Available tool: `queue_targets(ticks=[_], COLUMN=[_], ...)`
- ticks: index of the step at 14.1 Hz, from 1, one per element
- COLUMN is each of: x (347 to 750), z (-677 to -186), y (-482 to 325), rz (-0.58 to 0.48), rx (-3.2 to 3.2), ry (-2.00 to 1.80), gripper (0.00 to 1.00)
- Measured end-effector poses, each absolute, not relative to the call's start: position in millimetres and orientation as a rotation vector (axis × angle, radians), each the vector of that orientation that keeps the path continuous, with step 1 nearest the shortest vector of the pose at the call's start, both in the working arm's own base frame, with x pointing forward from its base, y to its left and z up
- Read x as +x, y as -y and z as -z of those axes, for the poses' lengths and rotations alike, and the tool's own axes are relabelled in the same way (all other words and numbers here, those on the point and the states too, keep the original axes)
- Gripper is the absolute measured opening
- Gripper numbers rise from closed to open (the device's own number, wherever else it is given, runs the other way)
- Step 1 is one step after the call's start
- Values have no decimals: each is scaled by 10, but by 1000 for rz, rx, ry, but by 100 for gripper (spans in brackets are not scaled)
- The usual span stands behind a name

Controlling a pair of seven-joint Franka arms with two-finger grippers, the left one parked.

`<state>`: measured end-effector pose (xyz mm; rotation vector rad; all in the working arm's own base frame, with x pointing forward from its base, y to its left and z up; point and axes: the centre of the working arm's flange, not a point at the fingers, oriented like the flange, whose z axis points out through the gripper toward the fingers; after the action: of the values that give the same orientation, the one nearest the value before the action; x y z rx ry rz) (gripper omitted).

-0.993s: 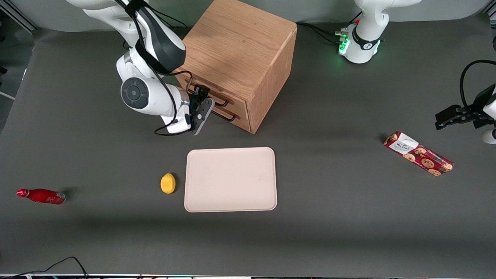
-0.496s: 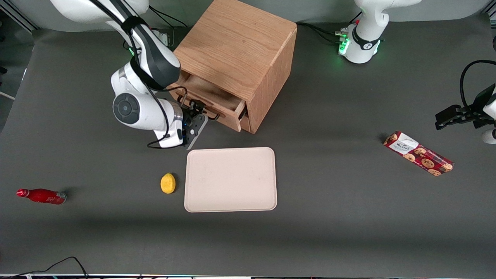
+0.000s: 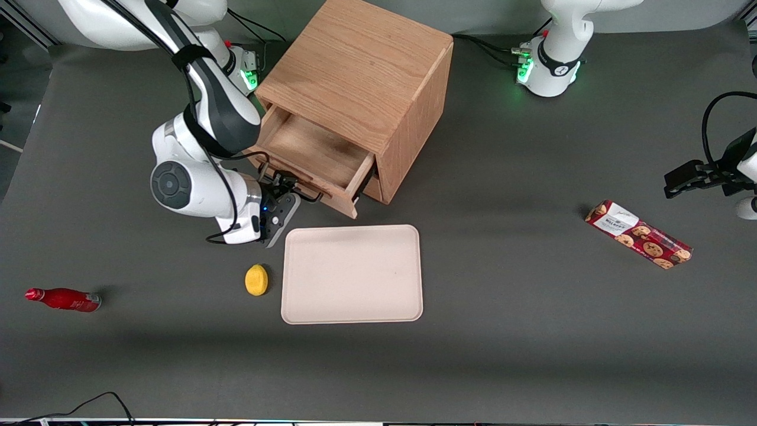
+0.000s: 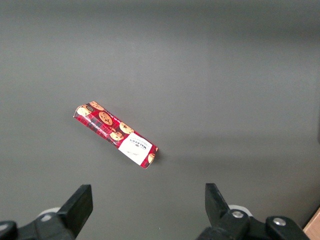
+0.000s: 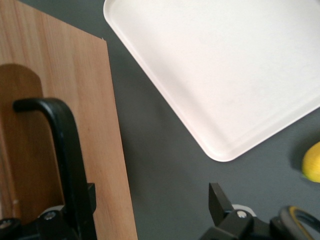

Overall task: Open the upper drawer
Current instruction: 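Pull the upper drawer outward by its handle with the right gripper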

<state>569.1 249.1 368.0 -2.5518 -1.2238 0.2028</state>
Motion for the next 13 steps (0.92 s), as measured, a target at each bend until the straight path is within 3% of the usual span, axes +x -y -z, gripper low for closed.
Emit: queue_targets(ticks=[13], x=[6463], z=[-3760], y=[-1919], rz=[-160], rx=[-2587], ry=[1263], gripper=[100])
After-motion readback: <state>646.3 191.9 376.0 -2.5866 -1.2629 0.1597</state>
